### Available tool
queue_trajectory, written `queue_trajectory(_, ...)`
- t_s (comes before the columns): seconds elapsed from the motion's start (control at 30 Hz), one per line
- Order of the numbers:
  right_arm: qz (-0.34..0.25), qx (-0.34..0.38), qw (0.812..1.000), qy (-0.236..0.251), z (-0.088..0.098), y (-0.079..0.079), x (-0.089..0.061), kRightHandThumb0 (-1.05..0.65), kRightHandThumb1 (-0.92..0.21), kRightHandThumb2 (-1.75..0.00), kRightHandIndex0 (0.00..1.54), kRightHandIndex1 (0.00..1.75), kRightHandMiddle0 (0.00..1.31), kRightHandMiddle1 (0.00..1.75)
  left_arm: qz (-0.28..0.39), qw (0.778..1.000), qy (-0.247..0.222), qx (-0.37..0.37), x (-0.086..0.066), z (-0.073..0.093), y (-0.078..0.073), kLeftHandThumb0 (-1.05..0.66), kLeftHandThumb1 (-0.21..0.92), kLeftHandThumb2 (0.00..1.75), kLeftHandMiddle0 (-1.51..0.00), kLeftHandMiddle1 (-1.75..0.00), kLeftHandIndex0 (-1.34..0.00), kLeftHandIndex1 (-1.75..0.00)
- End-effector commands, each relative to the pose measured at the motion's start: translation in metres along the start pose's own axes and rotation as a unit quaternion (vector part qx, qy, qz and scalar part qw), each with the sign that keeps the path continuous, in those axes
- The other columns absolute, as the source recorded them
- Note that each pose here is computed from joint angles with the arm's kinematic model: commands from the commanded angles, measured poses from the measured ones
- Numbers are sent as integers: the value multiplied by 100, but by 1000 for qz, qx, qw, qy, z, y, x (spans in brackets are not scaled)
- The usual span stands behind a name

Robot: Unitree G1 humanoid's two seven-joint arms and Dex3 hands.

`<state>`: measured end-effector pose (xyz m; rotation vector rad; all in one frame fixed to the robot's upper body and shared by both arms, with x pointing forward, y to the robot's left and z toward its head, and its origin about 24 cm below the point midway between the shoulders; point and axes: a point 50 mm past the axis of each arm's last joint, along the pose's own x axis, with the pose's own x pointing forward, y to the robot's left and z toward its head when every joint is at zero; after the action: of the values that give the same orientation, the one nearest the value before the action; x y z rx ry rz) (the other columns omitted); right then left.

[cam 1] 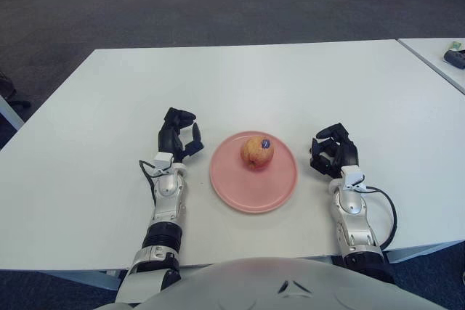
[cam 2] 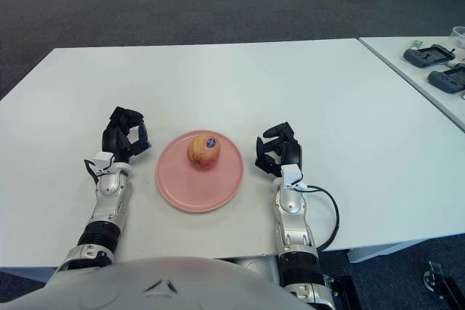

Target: Put the apple into the plate.

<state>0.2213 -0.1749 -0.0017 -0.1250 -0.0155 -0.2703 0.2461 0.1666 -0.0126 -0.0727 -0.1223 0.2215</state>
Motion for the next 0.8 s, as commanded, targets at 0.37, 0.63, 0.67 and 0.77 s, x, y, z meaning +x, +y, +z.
queue_trajectory(0.37,-1,-3,1000,-5,4,0,3,-41,-54,-105,69,142,43,175,-14,998,64,15,-32,-25,6,-48,31,134,-122,-175,-62,-175)
queue_trajectory(0.63,1,0,1000,-8,4,0,3,-41,-55,-104,67,144,43,175,-26,998,62,12,-36,-23,6,-49,30,136,-123,-175,-63,-175)
queue_trajectory(0.67,1,0,1000,-8,4,0,3,-41,-55,-104,67,144,43,175,-26,998,63,10,-37,-23,6,-49,30,136,-123,-175,-63,-175)
queue_trajectory(0.77,2,-1,1000,-9,4,-1,4,-41,-55,-103,67,144,43,175,-25,998,66,7,-38,-23,6,-49,30,135,-123,-175,-63,-175)
